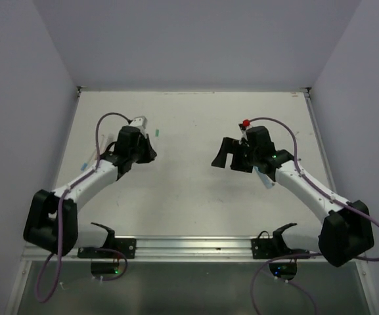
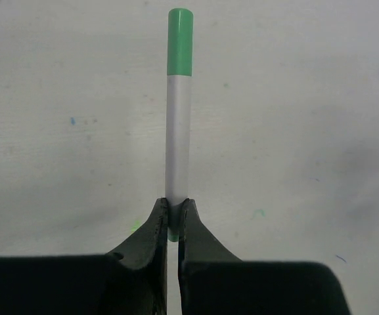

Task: Open the pen caps

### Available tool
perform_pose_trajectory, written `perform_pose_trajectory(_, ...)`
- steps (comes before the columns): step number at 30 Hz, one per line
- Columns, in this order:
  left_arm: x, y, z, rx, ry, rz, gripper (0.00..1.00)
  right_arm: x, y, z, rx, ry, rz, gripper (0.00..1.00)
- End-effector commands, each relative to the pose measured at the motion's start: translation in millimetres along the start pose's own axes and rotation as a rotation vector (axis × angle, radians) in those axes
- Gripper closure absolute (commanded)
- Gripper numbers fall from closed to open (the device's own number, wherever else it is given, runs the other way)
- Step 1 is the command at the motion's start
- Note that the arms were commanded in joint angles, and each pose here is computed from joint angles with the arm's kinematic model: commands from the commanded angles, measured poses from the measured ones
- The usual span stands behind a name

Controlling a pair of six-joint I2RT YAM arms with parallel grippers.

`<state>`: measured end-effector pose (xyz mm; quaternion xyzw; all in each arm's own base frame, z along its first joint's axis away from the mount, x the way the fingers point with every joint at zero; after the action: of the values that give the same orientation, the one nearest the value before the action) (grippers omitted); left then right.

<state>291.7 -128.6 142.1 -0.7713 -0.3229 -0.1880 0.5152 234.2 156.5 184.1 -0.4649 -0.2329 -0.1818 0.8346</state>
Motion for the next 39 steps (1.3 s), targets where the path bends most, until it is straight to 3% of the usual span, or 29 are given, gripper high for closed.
perform_pose_trajectory(1,-19.7,-30.2,-28.8,-0.384,0.030,0.002,1.00,21.0,21.0,46.6,0.160,-0.029,-0.024,0.03)
perform_pose_trajectory(6,-48.6,-61.8,-30.7,-0.551,0.004,0.039,1.00,28.8,49.6,71.7,0.247,0.037,-0.064,0.10)
perform_pose_trajectory(11,-72.6,-68.4,-19.0,-0.578,0.023,0.075,1.00,29.8,71.4,105.8,0.321,0.036,-0.063,0.25)
perform_pose_trajectory(18,-82.5,-77.8,-17.5,-0.631,0.013,0.078,1.00,19.1,103.5,148.0,0.361,0.015,-0.052,0.27)
perform_pose_trajectory(24,-84.7,-83.3,-18.4,-0.655,0.011,0.083,1.00,11.2,122.3,151.3,0.348,0.025,-0.034,0.42)
perform_pose_trajectory(33,-87.9,-86.3,-17.8,-0.659,0.001,0.104,1.00,12.8,123.5,141.5,0.285,0.018,-0.099,0.51)
perform_pose_trajectory(38,-91.2,-83.6,-16.0,-0.648,-0.013,0.123,1.00,12.4,127.4,144.0,0.298,0.018,-0.091,0.71)
perform_pose_trajectory(39,-90.6,-83.7,-16.2,-0.647,-0.013,0.121,1.00,11.1,129.4,142.9,0.294,0.017,-0.086,0.81)
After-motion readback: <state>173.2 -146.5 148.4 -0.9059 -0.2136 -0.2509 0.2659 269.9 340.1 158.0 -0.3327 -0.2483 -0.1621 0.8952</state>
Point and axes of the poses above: each gripper's point midway between its finger pads, its own y axis out along the fingers, its own z axis along the line the jaws close on, x = y × z, the point moved 7 cm from there along -y, back along the fingers, and after that the axes turned 8 degrees about -y, right-handed, at the moved point
